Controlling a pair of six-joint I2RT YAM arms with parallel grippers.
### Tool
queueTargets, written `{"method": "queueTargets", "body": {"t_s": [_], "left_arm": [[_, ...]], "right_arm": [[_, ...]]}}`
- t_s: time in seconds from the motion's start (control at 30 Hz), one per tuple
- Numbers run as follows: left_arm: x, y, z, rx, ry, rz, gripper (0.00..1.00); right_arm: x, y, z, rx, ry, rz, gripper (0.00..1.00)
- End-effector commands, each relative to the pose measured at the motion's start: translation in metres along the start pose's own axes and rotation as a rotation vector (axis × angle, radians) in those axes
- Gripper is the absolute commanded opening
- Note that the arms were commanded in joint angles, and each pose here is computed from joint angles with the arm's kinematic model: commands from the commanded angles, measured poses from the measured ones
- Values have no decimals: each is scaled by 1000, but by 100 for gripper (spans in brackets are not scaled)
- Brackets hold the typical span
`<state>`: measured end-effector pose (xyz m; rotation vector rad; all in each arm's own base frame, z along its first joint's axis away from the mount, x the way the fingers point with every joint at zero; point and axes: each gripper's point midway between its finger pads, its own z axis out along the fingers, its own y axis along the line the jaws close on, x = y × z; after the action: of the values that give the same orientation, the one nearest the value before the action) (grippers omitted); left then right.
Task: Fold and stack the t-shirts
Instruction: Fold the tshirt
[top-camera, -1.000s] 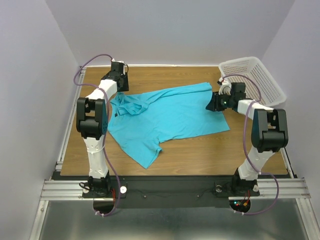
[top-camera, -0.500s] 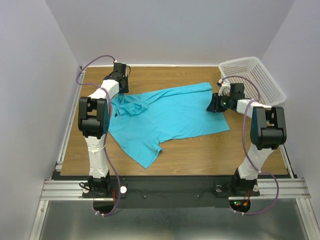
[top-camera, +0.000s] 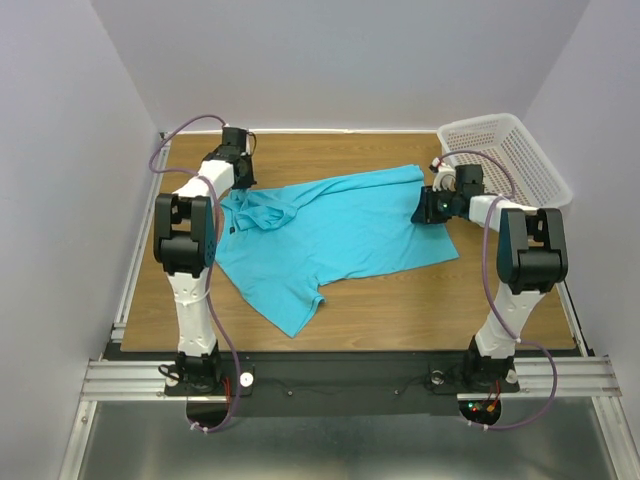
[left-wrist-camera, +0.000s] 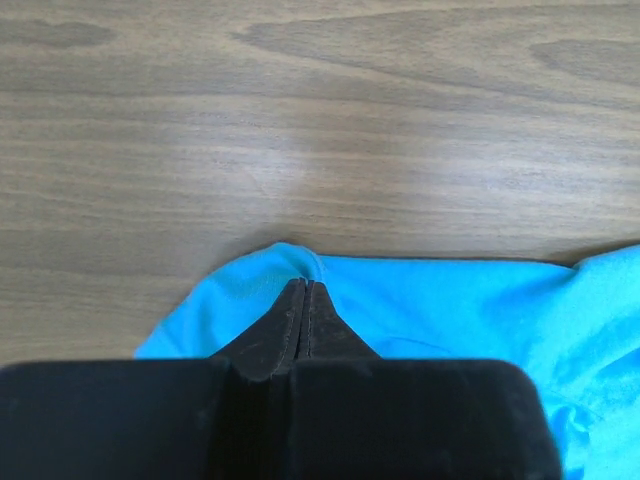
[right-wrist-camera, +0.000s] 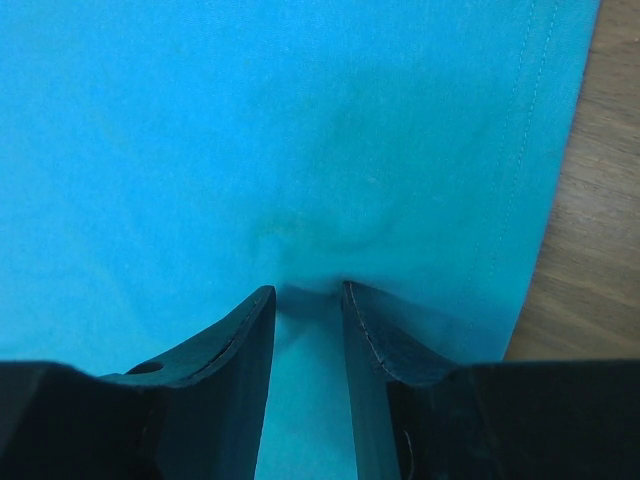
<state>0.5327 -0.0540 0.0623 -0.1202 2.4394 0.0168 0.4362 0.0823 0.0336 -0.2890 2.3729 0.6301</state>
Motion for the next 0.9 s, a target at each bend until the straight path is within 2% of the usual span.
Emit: {"method": "queueTargets", "body": {"t_s": [0.0,0.23,0.4,0.43,0.87], "left_arm": [[-10,12,-18,95,-26,-154,0],[-9,32,-31,277,-63,-438,0],[-26,35,-45,475,-162,-662,0],[-22,35,-45,488,-143,-690,0],[-53,42,-74,773,-190,-835,0]], "right_arm": [[7,-10,7,52,38,-21,39],[14,-21,8,102,62,-26,39],[23,-30,11,137,92,-24,39],[23,-32,12,143,96,-25,39],[49,-55,20,233,190,-14,38]]}}
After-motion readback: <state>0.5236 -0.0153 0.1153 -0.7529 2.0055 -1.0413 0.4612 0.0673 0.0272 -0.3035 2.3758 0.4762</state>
